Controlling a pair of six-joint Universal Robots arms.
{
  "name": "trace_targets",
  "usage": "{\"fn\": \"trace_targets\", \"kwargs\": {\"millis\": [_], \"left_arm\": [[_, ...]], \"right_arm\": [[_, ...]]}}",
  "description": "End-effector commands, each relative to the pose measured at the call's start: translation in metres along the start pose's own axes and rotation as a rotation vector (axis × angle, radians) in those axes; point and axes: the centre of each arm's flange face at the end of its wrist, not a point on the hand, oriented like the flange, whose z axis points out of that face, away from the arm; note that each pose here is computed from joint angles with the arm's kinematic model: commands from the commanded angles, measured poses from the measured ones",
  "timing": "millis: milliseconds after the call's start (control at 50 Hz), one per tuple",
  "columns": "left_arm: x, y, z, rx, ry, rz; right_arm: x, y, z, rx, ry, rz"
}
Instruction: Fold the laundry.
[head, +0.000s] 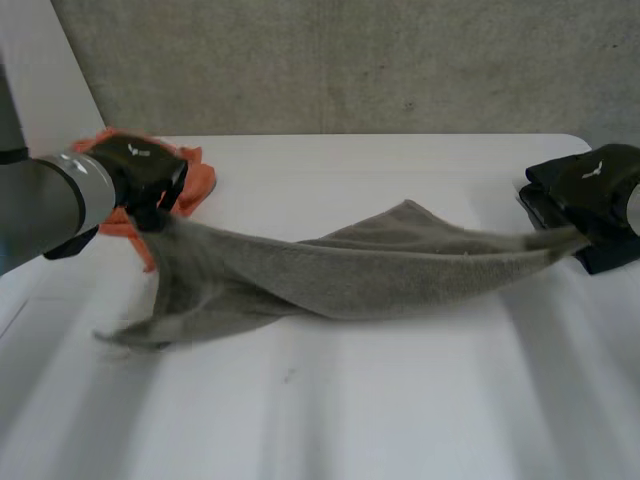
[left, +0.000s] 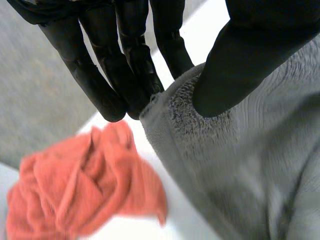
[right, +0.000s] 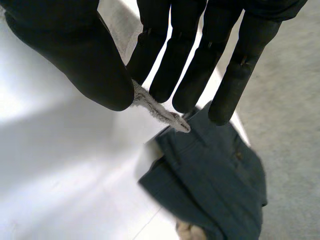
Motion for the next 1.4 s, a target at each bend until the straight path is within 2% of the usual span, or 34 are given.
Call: {"fn": "trace_targets", "kwargs": {"millis": [20,120,200,220,280,300,340,420,480,560,640,700,780,880,980,1060,1180,1340,1400], "left_arm": [[0.01,0.038,0.052,-0.182,-0.007,0.089],[0.011,0.032,0.085,-0.111,-0.036,0.09],[-0.002,-0.012,0.091,0.093,-0.12,0.097],[-0.011,-0.037,0.087,0.204,-0.178,0.098],[-0.031,-0.082,0.072,0.416,-0.294,0.086],[-0.046,-0.113,0.057,0.572,-0.384,0.075],[-0.069,-0.149,0.033,0.788,-0.514,0.042],[-0.09,-0.183,-0.002,1.037,-0.62,-0.006],[-0.094,-0.184,-0.008,1.078,-0.63,-0.029],[-0.096,-0.166,0.003,1.012,-0.61,-0.064],[-0.094,-0.131,0.028,0.87,-0.591,-0.118],[-0.08,-0.098,0.05,0.744,-0.539,-0.151],[-0.049,-0.05,0.081,0.594,-0.436,-0.154],[0.004,0.015,0.113,0.41,-0.279,-0.136],[0.033,0.057,0.118,0.277,-0.203,-0.13],[0.042,0.076,0.105,0.18,-0.167,-0.109],[0.047,0.086,0.058,0.055,-0.083,-0.049],[0.056,0.098,-0.029,-0.16,0.091,0.164],[0.055,0.11,-0.055,-0.29,0.17,0.219]], "right_arm": [[-0.031,0.011,0.039,-0.074,-0.106,-0.142],[-0.041,0.007,0.076,-0.041,-0.073,-0.149],[-0.022,-0.017,0.103,0.065,0.104,-0.135],[-0.001,-0.034,0.109,0.137,0.231,-0.107],[0.039,-0.062,0.107,0.27,0.441,-0.035],[0.065,-0.081,0.1,0.38,0.573,0.03],[0.1,-0.103,0.082,0.552,0.73,0.142],[0.131,-0.126,0.056,0.785,0.862,0.261],[0.133,-0.132,0.049,0.855,0.887,0.27],[0.121,-0.129,0.056,0.852,0.83,0.247],[0.108,-0.115,0.071,0.815,0.763,0.241],[0.095,-0.098,0.088,0.764,0.705,0.246],[0.068,-0.07,0.113,0.676,0.591,0.246],[0.016,-0.022,0.142,0.504,0.393,0.254],[-0.033,0.016,0.148,0.358,0.21,0.266],[-0.057,0.037,0.14,0.264,0.11,0.249],[-0.057,0.047,0.103,0.153,0.033,0.201],[-0.048,0.063,0.021,-0.07,-0.13,0.03],[-0.05,0.078,-0.006,-0.184,-0.252,-0.037]]}}
